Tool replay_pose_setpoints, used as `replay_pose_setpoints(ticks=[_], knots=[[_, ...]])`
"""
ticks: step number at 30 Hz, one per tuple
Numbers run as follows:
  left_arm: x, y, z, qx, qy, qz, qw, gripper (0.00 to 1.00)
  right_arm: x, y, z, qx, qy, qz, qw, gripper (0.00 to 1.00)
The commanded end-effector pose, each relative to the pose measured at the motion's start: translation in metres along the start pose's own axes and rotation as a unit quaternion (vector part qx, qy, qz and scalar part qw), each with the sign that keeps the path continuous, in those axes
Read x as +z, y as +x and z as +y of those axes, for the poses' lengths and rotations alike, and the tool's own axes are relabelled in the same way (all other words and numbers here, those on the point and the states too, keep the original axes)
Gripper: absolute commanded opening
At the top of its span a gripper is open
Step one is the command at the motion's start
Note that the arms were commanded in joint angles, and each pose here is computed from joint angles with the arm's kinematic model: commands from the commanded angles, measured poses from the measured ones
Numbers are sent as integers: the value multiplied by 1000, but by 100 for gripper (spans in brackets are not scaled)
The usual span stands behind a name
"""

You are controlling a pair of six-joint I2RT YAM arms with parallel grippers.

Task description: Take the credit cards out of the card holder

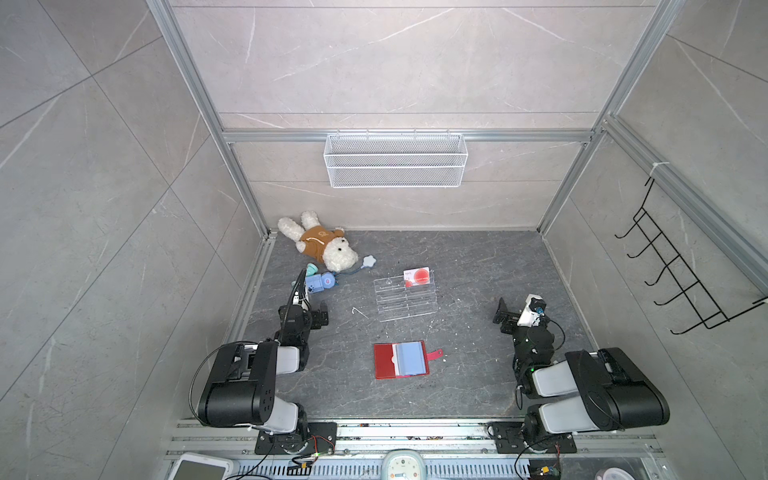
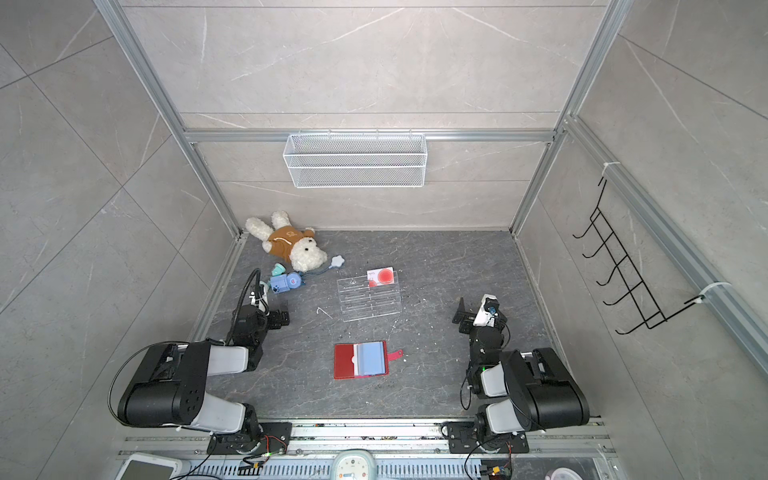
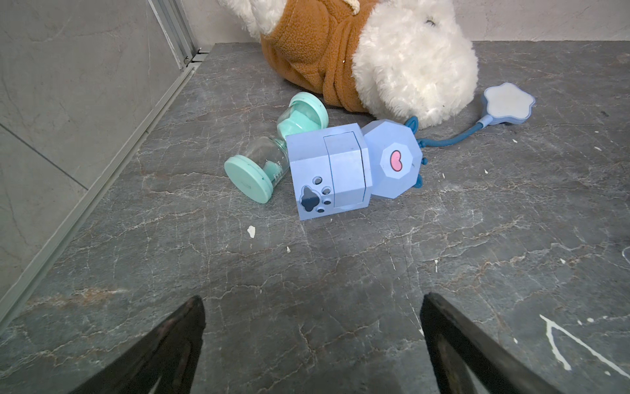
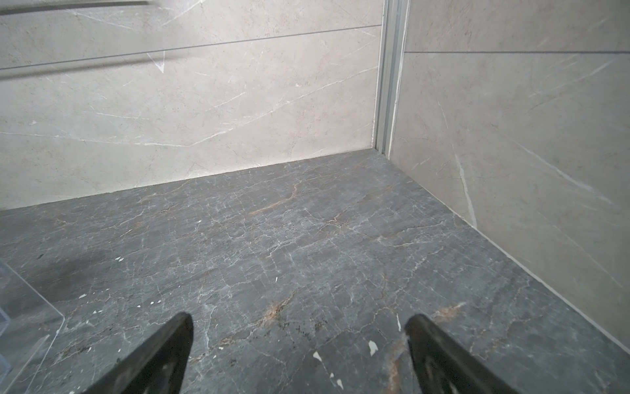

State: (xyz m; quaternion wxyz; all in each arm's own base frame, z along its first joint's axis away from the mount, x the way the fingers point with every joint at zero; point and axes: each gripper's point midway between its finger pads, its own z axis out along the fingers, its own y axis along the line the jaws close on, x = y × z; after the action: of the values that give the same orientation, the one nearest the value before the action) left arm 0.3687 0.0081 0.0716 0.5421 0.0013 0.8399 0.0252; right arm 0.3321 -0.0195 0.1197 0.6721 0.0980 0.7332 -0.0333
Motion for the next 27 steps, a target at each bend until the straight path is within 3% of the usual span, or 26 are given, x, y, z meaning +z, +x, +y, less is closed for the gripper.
replay_pose_setpoints(ticks=[1,27], knots=[[5,-20,-1,3,6,-30,1000,100,2,-11,-3,3,6,-24,1000,100],[6,-20,2,-2,3,-26,1000,100,22,3,-12,28,2,15,999,100]])
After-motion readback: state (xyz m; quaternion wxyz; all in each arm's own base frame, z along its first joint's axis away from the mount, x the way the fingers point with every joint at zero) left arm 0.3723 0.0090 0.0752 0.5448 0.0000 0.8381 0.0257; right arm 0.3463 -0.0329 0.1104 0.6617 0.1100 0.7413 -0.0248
